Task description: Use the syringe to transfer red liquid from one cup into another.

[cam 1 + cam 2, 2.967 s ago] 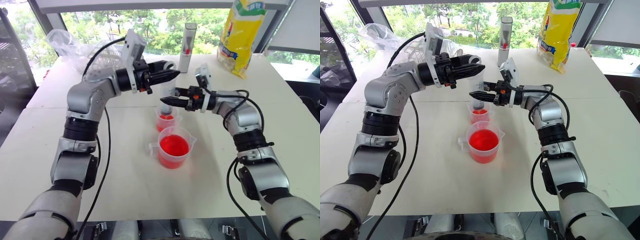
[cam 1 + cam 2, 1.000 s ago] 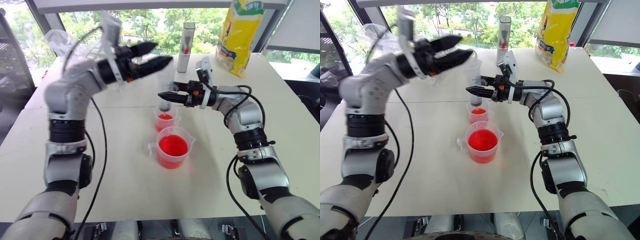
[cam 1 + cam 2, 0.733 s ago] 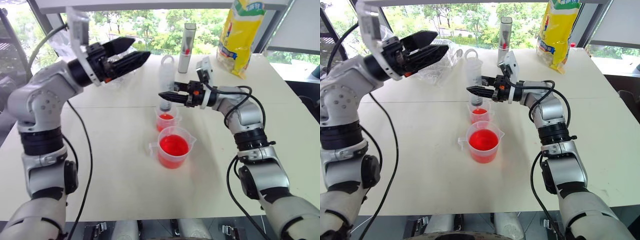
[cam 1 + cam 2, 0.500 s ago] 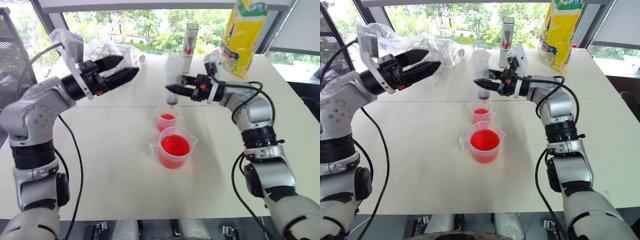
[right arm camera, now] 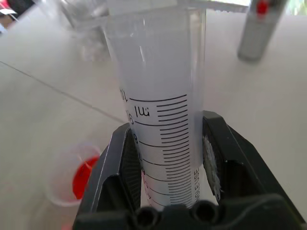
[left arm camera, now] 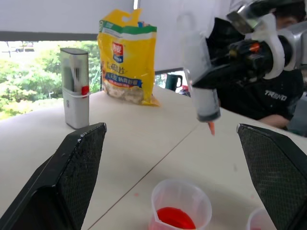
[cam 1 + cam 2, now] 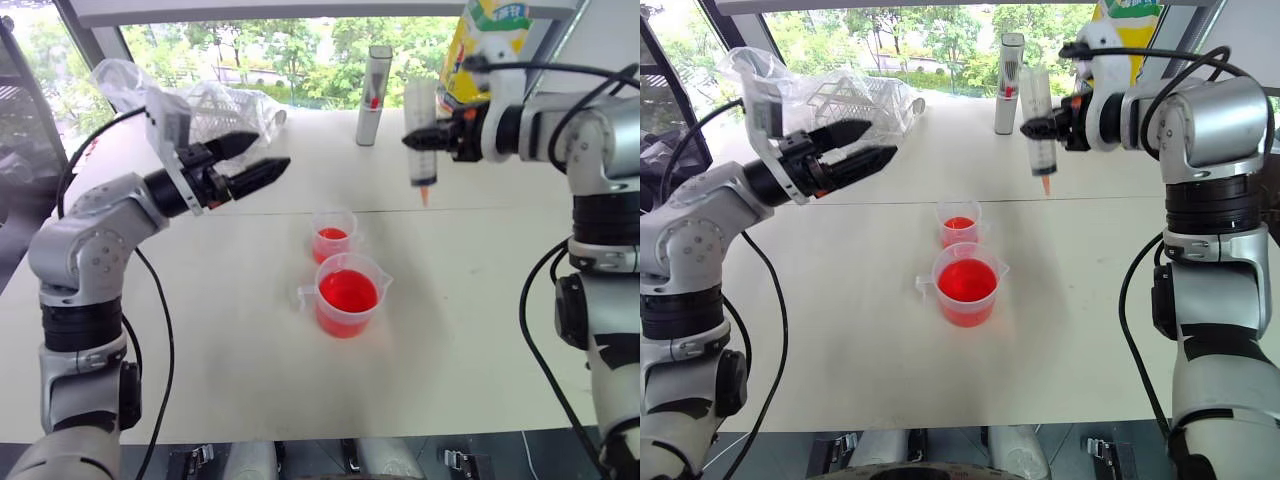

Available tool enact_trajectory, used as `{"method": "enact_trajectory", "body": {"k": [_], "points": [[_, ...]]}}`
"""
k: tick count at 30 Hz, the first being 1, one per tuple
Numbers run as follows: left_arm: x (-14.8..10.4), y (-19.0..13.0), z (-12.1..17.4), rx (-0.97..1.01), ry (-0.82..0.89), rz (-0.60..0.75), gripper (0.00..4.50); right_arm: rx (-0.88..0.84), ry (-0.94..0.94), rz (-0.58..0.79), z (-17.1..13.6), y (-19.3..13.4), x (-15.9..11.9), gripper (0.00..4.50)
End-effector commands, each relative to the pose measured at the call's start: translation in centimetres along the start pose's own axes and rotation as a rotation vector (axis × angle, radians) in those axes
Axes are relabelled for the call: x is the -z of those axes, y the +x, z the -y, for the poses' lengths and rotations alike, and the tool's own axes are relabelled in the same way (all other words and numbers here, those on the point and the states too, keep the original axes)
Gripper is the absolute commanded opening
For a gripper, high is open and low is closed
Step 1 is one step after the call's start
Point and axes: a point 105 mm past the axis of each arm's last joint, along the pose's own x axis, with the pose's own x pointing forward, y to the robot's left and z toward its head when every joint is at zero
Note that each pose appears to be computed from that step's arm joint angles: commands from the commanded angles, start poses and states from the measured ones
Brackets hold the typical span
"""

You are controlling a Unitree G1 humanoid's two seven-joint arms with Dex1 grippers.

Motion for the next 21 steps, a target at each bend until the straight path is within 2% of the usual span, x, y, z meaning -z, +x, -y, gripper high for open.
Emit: {"method": "enact_trajectory", "body": {"k": [1,5,10,18,21], "points": [[-1.1,-0.1,0.8,0.020,0.074,0.020,4.47,0.064,0.038,-0.052,1.0,-0.8,0.5,1.38],[-1.0,-0.2,1.1,0.023,0.081,0.011,4.47,0.088,0.117,-0.227,1.4,0.1,4.6,1.38],[-0.9,-0.5,1.8,0.049,0.096,-0.005,4.47,0.035,0.161,-0.430,0.2,1.0,10.0,1.38],[-0.9,-0.9,3.0,0.106,0.091,-0.015,4.47,0.019,0.180,-0.498,-0.3,1.5,12.7,1.38],[-0.1,-1.0,3.6,0.132,0.114,-0.054,4.47,0.038,0.204,-0.520,-0.1,1.9,13.6,1.38]]}}
